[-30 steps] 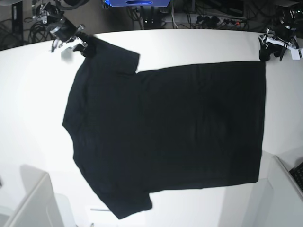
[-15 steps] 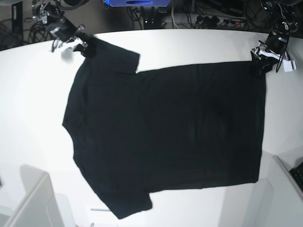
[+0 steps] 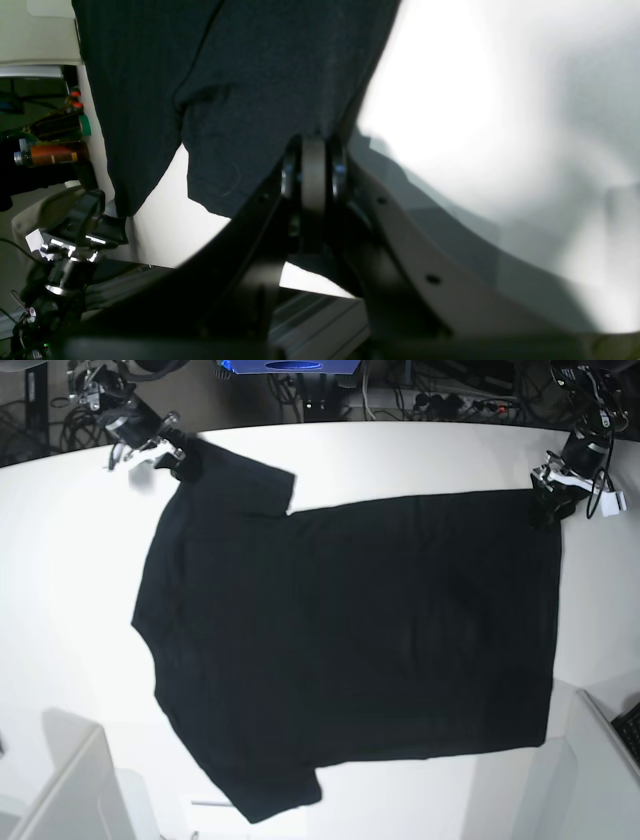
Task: Fold the T-shirt properly
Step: 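Grasp the shoulder corners with both grippers and pull them apart, then drag the shirt toward the robot with both grippers, folding the sleeve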
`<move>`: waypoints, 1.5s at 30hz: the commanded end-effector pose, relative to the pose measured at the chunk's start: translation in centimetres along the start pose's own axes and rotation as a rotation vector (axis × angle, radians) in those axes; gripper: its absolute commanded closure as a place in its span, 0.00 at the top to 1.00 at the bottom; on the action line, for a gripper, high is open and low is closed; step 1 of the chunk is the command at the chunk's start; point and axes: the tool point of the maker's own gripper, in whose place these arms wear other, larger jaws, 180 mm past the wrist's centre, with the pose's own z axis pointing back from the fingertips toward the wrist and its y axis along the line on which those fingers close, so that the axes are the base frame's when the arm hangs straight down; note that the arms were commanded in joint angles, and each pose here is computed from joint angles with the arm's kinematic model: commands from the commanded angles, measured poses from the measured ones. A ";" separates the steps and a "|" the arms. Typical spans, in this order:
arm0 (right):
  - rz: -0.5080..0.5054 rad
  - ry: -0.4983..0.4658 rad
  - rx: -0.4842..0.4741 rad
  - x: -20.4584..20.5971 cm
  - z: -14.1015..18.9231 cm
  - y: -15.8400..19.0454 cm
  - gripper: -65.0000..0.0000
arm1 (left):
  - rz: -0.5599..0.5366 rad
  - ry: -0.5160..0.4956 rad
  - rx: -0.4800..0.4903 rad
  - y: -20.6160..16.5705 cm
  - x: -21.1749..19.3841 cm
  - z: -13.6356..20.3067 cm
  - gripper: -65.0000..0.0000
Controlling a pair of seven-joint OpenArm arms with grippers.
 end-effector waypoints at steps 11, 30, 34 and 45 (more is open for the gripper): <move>-0.015 0.023 -0.048 -0.3 -0.2 -1.6 0.00 | 0.026 0.093 0.046 1.6 -2.4 -0.1 0.00; 0.029 0.046 -0.033 -2.7 3.1 0.4 0.00 | -0.072 0.147 0.088 2.7 -2.6 3.3 0.00; 0.045 0.050 -0.024 -3.2 4.0 1.2 0.00 | -0.080 0.164 0.103 3.3 -2.9 4.0 0.00; 0.127 -0.018 0.074 -0.8 4.2 6.1 0.00 | -0.183 0.145 0.075 1.4 -0.8 4.8 0.00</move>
